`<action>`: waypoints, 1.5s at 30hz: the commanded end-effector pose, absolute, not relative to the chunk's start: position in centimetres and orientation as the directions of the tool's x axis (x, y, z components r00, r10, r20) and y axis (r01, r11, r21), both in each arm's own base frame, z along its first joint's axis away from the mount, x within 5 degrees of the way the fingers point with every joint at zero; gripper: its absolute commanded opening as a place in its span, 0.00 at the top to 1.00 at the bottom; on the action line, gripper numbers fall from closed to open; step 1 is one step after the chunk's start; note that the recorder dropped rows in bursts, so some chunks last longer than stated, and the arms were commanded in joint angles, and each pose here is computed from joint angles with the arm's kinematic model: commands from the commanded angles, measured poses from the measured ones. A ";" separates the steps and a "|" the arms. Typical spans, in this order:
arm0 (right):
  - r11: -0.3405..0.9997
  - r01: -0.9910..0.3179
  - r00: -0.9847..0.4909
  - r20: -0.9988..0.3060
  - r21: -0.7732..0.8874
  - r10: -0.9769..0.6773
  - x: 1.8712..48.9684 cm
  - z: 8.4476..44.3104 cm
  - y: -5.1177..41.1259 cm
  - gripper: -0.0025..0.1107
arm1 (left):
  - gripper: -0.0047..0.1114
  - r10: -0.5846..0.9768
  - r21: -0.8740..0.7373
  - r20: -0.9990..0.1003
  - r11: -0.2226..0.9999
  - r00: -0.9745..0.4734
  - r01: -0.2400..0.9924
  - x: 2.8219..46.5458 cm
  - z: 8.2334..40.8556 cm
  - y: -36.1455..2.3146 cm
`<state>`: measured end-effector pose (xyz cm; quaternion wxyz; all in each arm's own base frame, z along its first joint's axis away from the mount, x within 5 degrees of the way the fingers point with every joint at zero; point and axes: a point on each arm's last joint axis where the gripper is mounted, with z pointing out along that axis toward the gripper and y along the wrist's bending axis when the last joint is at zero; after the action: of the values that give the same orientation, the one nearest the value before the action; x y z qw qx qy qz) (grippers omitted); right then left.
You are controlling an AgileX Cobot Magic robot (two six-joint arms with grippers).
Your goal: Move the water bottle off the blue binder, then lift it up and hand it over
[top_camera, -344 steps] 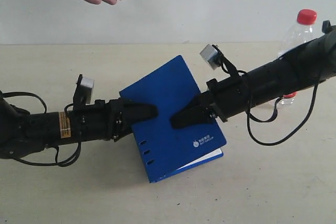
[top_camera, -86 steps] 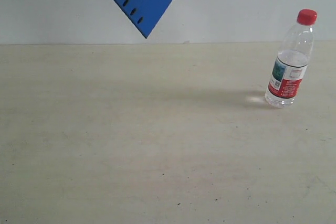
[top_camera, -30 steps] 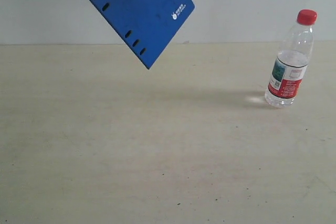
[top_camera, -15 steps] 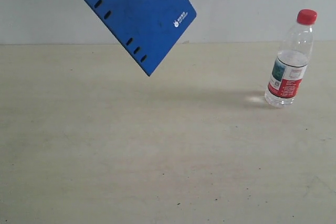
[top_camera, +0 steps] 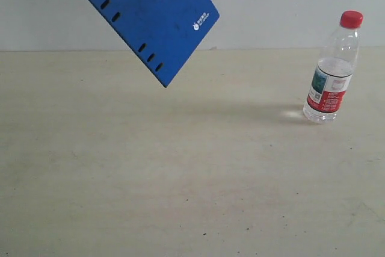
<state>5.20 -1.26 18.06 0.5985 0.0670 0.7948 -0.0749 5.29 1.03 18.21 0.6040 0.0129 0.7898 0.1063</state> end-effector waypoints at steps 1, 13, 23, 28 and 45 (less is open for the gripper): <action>0.978 0.201 -0.278 -0.961 -0.061 -0.003 5.1 18.1 -1.3 0.98 | 0.43 0.143 0.177 -0.956 0.978 -0.258 -0.113 5.3 18.4 1.0; 0.994 0.102 -0.259 -0.964 0.033 0.058 5.3 18.1 -0.2 0.98 | 0.43 0.143 0.177 -0.956 0.978 -0.258 -0.113 5.3 18.4 1.0; 0.994 0.109 -0.241 -0.970 -0.006 0.021 5.3 18.3 -0.5 0.98 | 0.43 0.143 0.177 -0.956 0.978 -0.258 -0.113 5.3 18.4 1.0; 0.994 0.100 -0.246 -0.969 -0.041 -0.015 5.3 18.3 -0.6 0.98 | 0.43 0.143 0.177 -0.956 0.978 -0.258 -0.113 5.3 18.4 1.0; 0.996 0.090 -0.238 -0.971 0.008 0.030 5.4 18.3 -0.4 0.98 | 0.43 0.143 0.177 -0.956 0.978 -0.258 -0.113 5.3 18.4 1.0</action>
<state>5.37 -0.45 18.20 0.6089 0.0379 0.7918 -0.0276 5.29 1.03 18.21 0.6040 0.0129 0.7898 0.1063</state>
